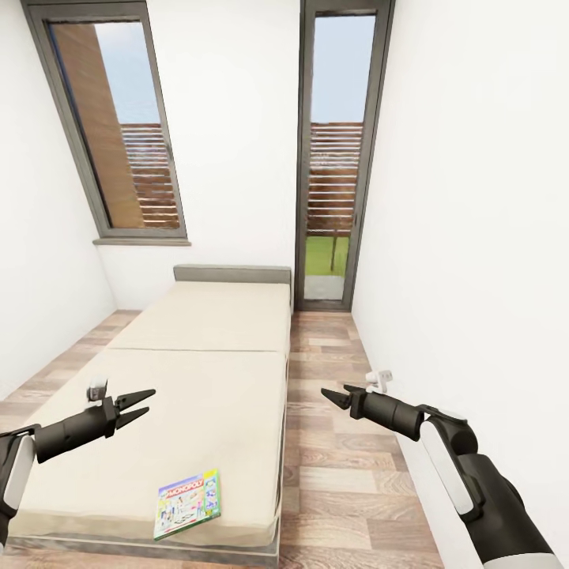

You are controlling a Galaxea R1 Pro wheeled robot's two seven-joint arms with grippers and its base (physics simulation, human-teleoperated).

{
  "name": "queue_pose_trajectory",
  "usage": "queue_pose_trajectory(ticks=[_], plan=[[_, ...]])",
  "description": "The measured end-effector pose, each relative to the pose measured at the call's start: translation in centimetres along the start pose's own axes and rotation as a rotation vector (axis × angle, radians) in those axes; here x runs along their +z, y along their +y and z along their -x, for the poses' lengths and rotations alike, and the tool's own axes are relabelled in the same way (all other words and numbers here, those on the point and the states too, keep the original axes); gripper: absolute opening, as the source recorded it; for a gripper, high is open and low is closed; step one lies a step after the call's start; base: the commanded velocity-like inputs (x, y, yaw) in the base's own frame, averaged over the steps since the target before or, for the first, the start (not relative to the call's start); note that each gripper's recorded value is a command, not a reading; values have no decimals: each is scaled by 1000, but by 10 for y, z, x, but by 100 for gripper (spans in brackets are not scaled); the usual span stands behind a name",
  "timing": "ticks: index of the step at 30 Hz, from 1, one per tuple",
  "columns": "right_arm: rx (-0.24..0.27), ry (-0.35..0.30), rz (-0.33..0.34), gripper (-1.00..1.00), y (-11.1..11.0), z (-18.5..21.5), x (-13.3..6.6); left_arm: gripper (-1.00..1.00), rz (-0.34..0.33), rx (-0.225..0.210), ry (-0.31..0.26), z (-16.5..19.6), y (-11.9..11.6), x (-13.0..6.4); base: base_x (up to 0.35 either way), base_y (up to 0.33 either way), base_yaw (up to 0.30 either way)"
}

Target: Put all the toys in the child's room - the three board games (two on the bed and one on the table), the two jigsaw puzzles on the table, and the tennis ball on the table - inside the toy box on the table in the child's room.

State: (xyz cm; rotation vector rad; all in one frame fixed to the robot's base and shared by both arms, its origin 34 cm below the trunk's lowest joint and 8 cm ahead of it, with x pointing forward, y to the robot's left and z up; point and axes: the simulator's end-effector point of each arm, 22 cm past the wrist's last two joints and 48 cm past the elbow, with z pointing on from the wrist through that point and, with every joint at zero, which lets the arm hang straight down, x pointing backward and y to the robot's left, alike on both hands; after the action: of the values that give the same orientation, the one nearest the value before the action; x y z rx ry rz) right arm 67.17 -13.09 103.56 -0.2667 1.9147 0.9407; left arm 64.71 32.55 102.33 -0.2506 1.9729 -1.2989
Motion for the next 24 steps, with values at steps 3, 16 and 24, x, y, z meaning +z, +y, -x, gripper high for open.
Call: queue_pose_trajectory(ticks=[3,16,24], plan=[[0,0,0,100,-2,-2,2,100,1,-5,1,-2,4,2,-3,1,0],[-1,-3,-1,100,-11,-12,7,100,26,-105,26,-28,46,11,0,0,0],[0,-7,-1,100,-13,-12,7,100,52,-119,31,-32,57,12,0,0,0]])
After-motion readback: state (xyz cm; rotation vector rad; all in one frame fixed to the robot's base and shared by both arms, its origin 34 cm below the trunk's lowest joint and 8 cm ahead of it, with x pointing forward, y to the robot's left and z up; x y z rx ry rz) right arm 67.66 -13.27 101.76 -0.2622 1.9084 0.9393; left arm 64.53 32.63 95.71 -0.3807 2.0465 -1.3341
